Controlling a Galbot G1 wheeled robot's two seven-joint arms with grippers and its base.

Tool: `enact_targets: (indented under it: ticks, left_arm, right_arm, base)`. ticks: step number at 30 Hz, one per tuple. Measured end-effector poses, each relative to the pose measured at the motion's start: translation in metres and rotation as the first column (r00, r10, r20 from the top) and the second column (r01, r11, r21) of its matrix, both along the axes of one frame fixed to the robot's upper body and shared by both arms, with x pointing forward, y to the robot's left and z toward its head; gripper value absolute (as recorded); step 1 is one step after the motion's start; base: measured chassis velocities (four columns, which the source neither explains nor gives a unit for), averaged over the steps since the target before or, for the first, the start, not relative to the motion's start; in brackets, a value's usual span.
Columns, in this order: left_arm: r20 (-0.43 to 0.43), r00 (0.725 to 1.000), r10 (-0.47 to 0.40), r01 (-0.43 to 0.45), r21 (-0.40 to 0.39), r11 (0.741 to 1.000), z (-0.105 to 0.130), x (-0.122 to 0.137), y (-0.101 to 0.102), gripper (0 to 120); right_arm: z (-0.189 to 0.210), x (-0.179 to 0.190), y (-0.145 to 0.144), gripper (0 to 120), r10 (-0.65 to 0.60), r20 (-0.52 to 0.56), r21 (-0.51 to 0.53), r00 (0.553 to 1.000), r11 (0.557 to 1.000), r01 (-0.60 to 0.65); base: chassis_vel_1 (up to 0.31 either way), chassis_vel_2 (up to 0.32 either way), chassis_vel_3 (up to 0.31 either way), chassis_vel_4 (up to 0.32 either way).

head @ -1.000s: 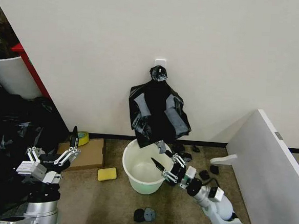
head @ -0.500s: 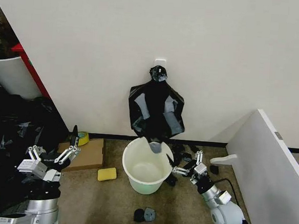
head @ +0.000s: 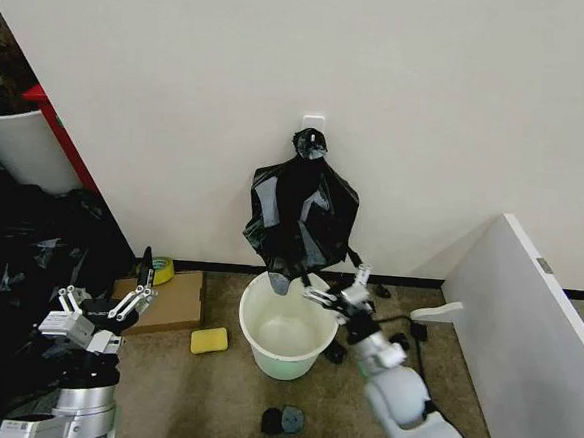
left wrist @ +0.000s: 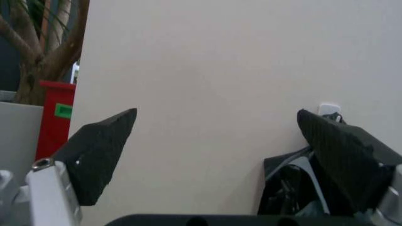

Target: Place the garbage bag over the trash bin.

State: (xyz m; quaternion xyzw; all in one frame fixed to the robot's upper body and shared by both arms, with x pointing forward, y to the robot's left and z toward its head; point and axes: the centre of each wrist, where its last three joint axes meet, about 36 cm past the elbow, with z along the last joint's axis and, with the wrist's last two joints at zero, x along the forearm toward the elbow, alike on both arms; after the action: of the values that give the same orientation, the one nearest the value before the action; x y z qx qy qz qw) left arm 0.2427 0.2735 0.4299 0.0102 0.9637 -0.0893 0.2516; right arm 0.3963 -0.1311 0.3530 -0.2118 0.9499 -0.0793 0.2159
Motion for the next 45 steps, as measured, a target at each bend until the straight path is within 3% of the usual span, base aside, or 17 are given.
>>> enact_targets:
  ticks: [4,9,21,32,38,43,45]
  left_arm:
    - [-0.011,1.0,0.002,-0.003,-0.024,1.0,0.0,0.0,0.0,100]
    - [-0.013,1.0,0.008,-0.008,-0.034,0.999,0.002,-0.001,-0.001,100]
    - [-0.011,1.0,0.009,-0.009,-0.04,0.999,0.003,-0.002,-0.004,100]
    - [-0.007,1.0,0.008,-0.008,-0.031,0.999,0.004,-0.004,-0.005,100]
    - [0.002,1.0,0.002,-0.002,-0.025,1.0,0.007,-0.003,-0.004,100]
    - [0.007,1.0,0.0,0.0,-0.025,1.0,0.008,-0.002,-0.005,100]
    - [0.005,1.0,0.0,0.0,-0.026,1.0,0.008,-0.002,-0.005,100]
  right_arm:
    - [-0.001,0.003,0.019,99,-0.137,0.0,-0.101,0.991,0.986,0.136]
    - [-0.003,0.001,0.044,78,-0.387,0.04,-0.239,0.921,0.891,0.385]
    - [-0.018,-0.013,0.045,41,-0.455,0.139,-0.371,0.88,0.8,0.472]
    - [-0.025,-0.019,0.041,0,-0.452,0.102,-0.37,0.886,0.81,0.456]
    - [-0.021,-0.017,0.032,0,-0.417,0.056,-0.326,0.907,0.851,0.412]
    - [-0.019,-0.022,0.029,0,-0.415,0.043,-0.31,0.909,0.859,0.407]
    - [-0.019,-0.03,0.034,7,-0.419,0.041,-0.302,0.907,0.86,0.411]
  base:
    - [0.0,0.0,0.0,0.0]
    - [0.0,0.0,0.0,0.0]
    - [0.0,0.0,0.0,0.0]
    - [0.0,0.0,0.0,0.0]
    - [0.0,0.0,0.0,0.0]
    - [0.0,0.0,0.0,0.0]
    - [0.0,0.0,0.0,0.0]
